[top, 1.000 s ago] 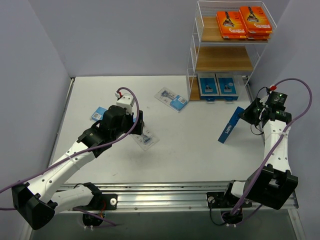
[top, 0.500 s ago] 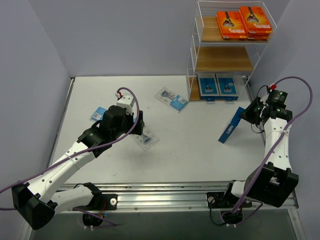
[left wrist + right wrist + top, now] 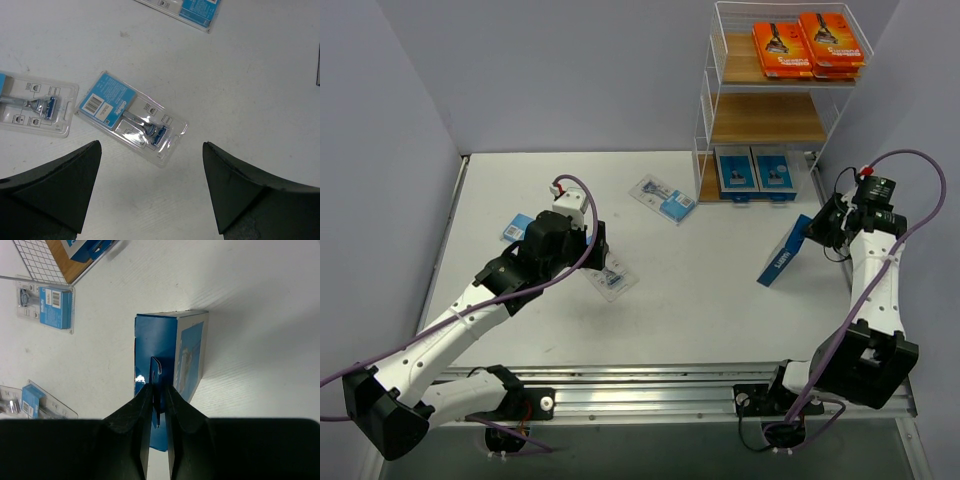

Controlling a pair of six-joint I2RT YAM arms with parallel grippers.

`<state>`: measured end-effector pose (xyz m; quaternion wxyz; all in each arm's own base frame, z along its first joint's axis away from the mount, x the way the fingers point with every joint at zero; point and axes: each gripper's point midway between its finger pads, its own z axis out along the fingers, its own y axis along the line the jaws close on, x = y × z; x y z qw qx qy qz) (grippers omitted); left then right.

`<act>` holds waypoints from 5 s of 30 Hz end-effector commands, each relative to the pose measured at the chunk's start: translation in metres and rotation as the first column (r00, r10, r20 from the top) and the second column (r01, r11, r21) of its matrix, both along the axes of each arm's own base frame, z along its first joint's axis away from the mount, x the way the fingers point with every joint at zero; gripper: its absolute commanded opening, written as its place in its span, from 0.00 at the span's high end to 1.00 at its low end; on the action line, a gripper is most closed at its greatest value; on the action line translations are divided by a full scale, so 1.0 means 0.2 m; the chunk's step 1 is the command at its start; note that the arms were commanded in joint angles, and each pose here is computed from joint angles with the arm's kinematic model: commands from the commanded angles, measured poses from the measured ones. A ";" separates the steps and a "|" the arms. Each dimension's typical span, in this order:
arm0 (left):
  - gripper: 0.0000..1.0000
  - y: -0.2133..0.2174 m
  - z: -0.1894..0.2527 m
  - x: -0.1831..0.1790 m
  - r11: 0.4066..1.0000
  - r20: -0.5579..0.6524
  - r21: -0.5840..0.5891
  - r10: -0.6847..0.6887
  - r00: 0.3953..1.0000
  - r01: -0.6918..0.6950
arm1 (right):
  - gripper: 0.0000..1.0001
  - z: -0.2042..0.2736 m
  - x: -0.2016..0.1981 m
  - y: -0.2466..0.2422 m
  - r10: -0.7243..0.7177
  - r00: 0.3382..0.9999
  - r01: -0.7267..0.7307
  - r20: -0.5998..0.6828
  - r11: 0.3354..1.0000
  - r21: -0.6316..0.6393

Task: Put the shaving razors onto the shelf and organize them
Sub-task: Place the shaving razor onto shelf

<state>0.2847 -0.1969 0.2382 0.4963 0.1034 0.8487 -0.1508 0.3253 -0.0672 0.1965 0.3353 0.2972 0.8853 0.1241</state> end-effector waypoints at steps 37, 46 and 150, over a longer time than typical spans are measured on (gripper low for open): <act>0.09 0.00 0.14 -0.02 0.999 0.082 -0.050 -0.008 0.997 0.012 | 0.87 -0.05 0.03 0.09 0.080 0.974 -0.106 -0.213 0.988 -0.112; 0.09 0.00 0.14 -0.02 0.999 0.085 -0.048 -0.007 0.996 0.011 | 0.85 -0.16 -0.05 0.10 0.130 0.946 -0.165 -0.296 0.982 -0.096; 0.09 0.00 -0.08 0.09 0.994 0.003 0.095 0.049 0.999 -0.049 | 1.00 0.39 0.79 0.32 -0.161 0.603 -0.423 0.781 0.766 0.484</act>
